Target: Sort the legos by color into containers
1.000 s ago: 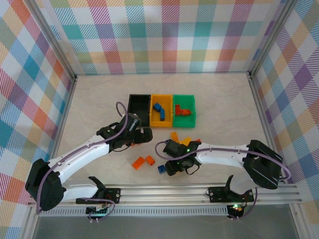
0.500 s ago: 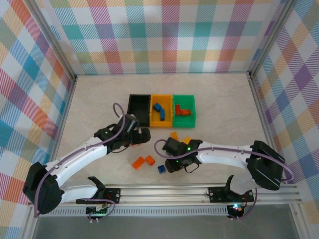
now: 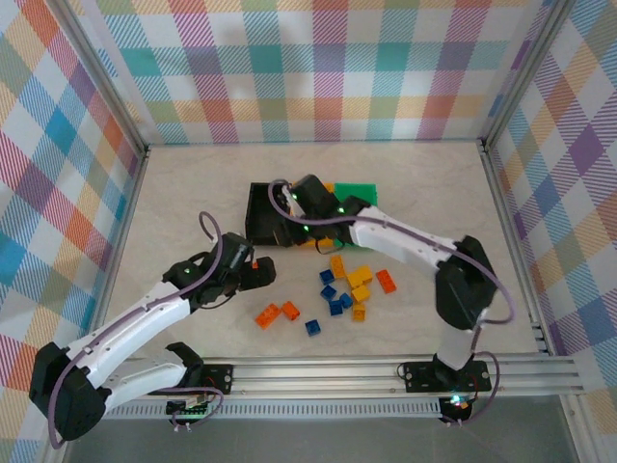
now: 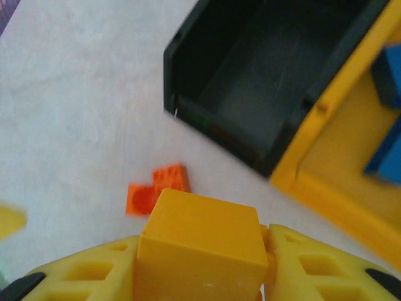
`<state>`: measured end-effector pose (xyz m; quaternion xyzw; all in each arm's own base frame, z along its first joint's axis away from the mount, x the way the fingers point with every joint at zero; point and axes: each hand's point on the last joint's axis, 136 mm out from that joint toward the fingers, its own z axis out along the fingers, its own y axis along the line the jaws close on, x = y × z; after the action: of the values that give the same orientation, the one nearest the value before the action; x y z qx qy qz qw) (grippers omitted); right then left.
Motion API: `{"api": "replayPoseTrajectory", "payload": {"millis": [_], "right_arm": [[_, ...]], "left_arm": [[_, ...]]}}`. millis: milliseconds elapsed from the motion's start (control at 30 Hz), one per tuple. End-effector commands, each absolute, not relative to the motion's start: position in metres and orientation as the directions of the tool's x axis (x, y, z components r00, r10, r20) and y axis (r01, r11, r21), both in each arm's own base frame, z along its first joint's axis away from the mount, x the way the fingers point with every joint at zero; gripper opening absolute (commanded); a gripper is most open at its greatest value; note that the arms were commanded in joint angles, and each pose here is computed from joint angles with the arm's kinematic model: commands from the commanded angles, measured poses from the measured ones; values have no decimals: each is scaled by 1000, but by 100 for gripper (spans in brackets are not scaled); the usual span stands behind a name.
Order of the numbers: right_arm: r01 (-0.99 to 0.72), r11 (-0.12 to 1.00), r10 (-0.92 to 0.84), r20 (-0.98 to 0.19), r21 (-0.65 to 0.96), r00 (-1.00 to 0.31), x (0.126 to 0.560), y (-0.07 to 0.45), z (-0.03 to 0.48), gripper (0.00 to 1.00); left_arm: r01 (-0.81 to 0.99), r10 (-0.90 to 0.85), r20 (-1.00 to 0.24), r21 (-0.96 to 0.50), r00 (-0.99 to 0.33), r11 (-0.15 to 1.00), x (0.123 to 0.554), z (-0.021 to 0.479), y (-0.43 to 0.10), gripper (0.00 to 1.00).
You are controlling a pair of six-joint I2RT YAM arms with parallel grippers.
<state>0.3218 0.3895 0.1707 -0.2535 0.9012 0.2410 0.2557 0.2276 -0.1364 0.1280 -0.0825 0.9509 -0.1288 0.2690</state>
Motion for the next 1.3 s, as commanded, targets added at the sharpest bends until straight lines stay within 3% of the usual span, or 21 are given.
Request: {"api": "replayPoseTrajectory", "payload": {"millis": [0,300,500,633,933,1100,1267], "right_arm": [[-612,728,-356,-594,308,-721,347,405,174,36],[-591,737,-345,-568,330,-747,397,428,167,37],[-588,744,-341,-575,319,-744,406,430,171,64],[-586,749,-332,-590,310,-736,406,423,180,68],[-542,781,-263,-623,311,-737,381,388,191,72],[-505,791,-217,-613,346,-760,350,360,183,73],[-460,811,-179,-596,361,-783,320,328,173,73]], "left_arm": [[-134,-249,-476,-262,-844,956,218,123,-121,100],[-136,-247,-472,-256,-846,957,214,123,-117,100],[-116,-233,-471,-264,-851,957,214,124,-120,100],[-95,-214,-462,-268,-861,959,215,122,-125,100],[-18,-130,-399,-272,-908,962,212,105,-145,100],[33,-60,-332,-266,-941,963,203,81,-167,87],[90,37,-259,-198,-965,976,182,60,-177,89]]}}
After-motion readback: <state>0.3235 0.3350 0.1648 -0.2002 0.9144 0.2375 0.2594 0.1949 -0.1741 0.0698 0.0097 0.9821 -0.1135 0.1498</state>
